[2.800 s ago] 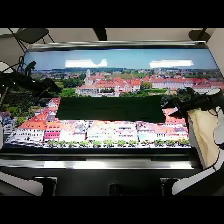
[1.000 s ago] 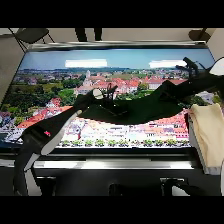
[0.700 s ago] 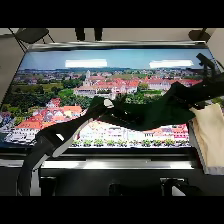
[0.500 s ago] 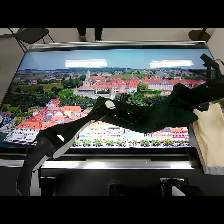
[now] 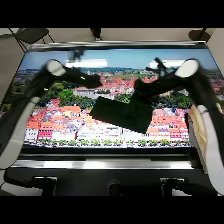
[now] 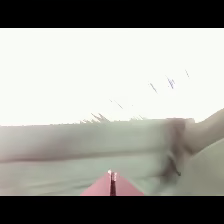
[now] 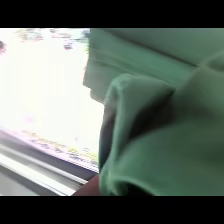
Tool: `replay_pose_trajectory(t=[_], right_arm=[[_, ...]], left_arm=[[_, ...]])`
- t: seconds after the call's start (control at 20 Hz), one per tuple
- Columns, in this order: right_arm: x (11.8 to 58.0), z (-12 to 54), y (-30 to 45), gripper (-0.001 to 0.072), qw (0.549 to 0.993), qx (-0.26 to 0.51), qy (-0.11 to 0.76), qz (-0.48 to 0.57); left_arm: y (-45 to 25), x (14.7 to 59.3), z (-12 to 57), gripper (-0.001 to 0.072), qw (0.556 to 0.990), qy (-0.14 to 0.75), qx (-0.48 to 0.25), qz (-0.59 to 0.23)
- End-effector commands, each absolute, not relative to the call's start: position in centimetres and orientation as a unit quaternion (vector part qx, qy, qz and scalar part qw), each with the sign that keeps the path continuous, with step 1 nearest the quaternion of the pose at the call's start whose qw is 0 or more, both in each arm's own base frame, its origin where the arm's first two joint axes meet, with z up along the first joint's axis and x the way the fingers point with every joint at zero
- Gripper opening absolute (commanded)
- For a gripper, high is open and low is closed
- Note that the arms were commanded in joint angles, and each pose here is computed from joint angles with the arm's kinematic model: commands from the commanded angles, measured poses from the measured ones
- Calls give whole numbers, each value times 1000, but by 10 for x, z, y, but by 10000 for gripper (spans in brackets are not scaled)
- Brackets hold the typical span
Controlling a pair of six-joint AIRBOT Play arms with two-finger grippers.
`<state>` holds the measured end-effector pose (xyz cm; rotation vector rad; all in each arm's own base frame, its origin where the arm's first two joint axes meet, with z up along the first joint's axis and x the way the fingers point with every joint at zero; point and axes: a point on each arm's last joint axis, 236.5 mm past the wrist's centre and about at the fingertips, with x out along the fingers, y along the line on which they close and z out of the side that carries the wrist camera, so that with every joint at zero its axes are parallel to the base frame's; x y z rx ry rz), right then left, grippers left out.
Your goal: Fold the shirts.
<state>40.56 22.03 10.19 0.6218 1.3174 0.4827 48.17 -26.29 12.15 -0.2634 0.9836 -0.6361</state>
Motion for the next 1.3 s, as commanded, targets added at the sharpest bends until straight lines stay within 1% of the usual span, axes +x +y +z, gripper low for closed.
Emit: replay_pose_trajectory(t=[0.0, 0.15, 0.2, 0.25, 0.3, 0.4, 0.45, 0.5, 0.6, 0.7, 0.75, 0.8, 0.85, 0.95, 1.0, 1.1, 1.2, 1.25], right_arm=[[433, 57, 301, 43, 681, 352, 591, 252], [446, 18, 336, 47, 637, 415, 599, 250], [447, 10, 345, 167, 624, 430, 602, 253], [447, 7, 350, 556, 613, 441, 601, 263], [447, 10, 352, 686, 611, 439, 596, 281], [444, 18, 339, 684, 617, 419, 596, 299], [444, 21, 322, 684, 623, 404, 599, 299], [446, 24, 297, 684, 638, 384, 601, 290], [451, 26, 233, 683, 669, 349, 609, 244], [442, 16, 155, 675, 691, 295, 639, 167], [428, 5, 117, 657, 690, 261, 664, 121], [406, -9, 88, 593, 675, 236, 694, 83], [387, -24, 74, 592, 662, 231, 711, 64], [365, -61, 81, 575, 647, 272, 711, 46], [362, -76, 95, 542, 640, 309, 701, 53], [377, -85, 124, 533, 642, 390, 654, 84], [395, -86, 134, 532, 649, 439, 614, 91], [399, -88, 136, 531, 643, 455, 610, 88]], left_arm=[[-173, 480, 200, 34, 880, 398, -110, -236], [-160, 459, 235, 34, 890, 375, -106, -235], [-163, 453, 240, 33, 890, 373, -103, -240], [-166, 449, 242, 34, 889, 374, -100, -244], [-170, 448, 241, 34, 888, 375, -99, -248], [-174, 449, 236, 34, 885, 380, -98, -250], [-174, 450, 233, 34, 884, 383, -98, -250], [-174, 452, 230, 34, 883, 386, -98, -249], [-173, 455, 224, 34, 881, 391, -97, -247], [-170, 458, 219, 34, 882, 395, -92, -241], [-169, 458, 219, 34, 882, 395, -90, -239], [-168, 458, 219, 35, 883, 395, -89, -238], [-168, 458, 218, 34, 882, 396, -89, -238], [-169, 455, 216, 35, 879, 403, -87, -240], [-169, 454, 215, 34, 877, 406, -87, -241], [-170, 451, 215, 34, 875, 409, -87, -243], [-171, 451, 214, 34, 874, 410, -87, -244], [-172, 451, 214, 35, 874, 410, -86, -244]])
